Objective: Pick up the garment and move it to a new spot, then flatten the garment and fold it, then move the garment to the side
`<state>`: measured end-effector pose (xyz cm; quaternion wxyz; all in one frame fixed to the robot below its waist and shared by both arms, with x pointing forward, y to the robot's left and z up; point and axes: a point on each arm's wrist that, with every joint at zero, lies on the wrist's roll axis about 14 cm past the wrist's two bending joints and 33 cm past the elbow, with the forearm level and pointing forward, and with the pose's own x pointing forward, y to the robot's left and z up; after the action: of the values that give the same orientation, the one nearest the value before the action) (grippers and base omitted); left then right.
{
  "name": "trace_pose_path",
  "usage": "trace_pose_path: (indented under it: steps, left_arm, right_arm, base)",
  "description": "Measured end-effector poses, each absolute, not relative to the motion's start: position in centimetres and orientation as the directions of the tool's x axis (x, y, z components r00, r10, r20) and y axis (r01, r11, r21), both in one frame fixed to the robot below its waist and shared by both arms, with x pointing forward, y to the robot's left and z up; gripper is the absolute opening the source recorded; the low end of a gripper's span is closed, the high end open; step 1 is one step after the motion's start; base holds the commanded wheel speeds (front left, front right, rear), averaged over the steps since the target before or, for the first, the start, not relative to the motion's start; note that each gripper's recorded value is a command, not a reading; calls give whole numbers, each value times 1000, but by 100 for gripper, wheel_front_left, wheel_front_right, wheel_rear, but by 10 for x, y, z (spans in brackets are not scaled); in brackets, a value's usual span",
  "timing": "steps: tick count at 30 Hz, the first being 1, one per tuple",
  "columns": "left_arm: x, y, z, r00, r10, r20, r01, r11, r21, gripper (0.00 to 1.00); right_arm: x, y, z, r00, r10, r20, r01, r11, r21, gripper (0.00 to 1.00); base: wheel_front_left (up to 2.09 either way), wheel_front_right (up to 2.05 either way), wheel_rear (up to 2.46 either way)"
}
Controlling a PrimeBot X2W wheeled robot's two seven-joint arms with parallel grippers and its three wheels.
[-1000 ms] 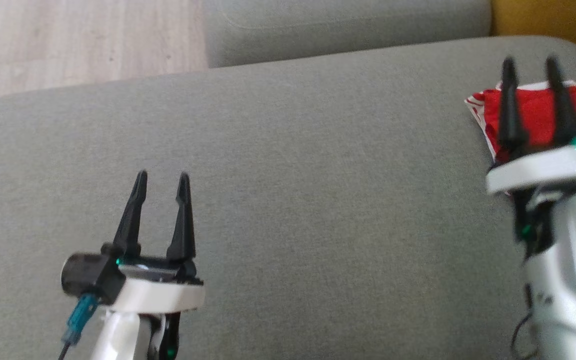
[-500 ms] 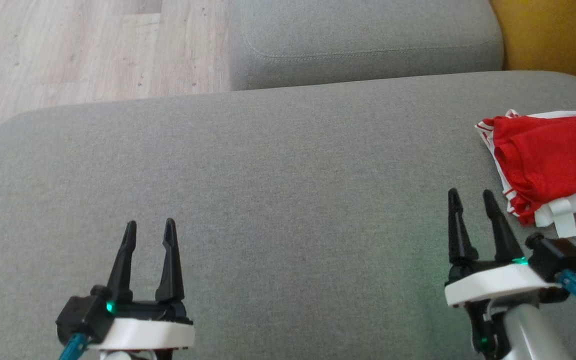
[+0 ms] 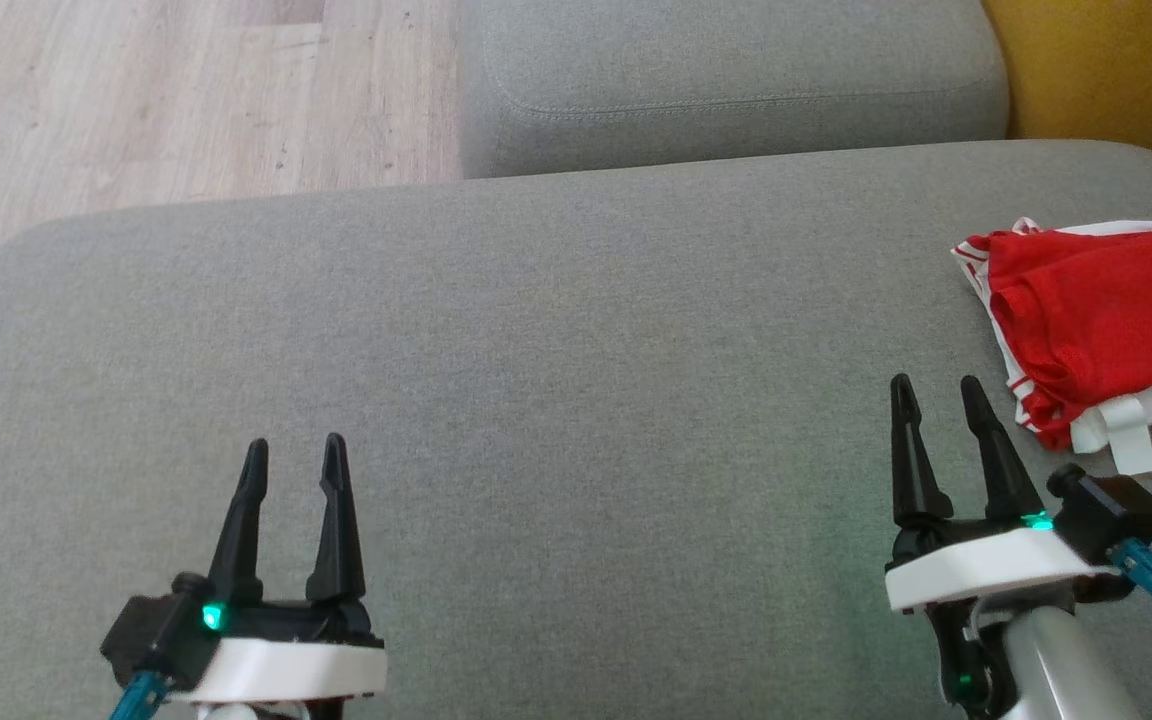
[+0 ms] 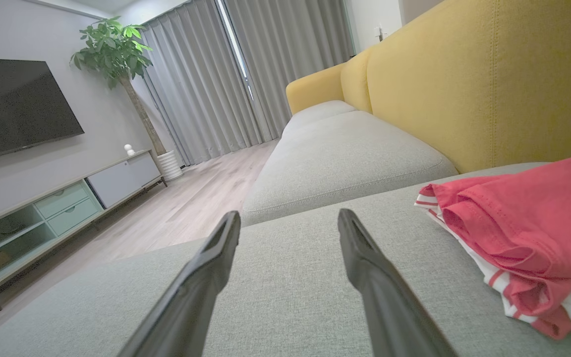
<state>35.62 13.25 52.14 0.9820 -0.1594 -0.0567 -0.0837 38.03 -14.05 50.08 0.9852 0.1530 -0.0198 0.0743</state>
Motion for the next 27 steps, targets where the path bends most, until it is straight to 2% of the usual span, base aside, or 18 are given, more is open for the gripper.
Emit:
trace_pose_path:
  steps: [14,15,21,27]
  left_arm:
    - [358,131,527,977,-148,155,192,927,-324,100]
    - [359,132,526,978,-143,154,187,925,-330,0]
    - [346,134,486,990,-138,27,139,927,-347,0]
    - [346,136,483,992,-125,9,118,907,-405,0]
  right_arm:
    - [380,-142,503,988,134,70,-149,942,301,100]
    - [380,-143,503,989,134,70,-149,942,301,0]
    - [360,-146,460,990,123,-65,-97,943,319,0]
    - [359,-149,456,991,109,-83,-71,924,375,0]
  base:
    - [0,0,0]
    - [0,0,0]
    - [0,0,0]
    - [0,0,0]
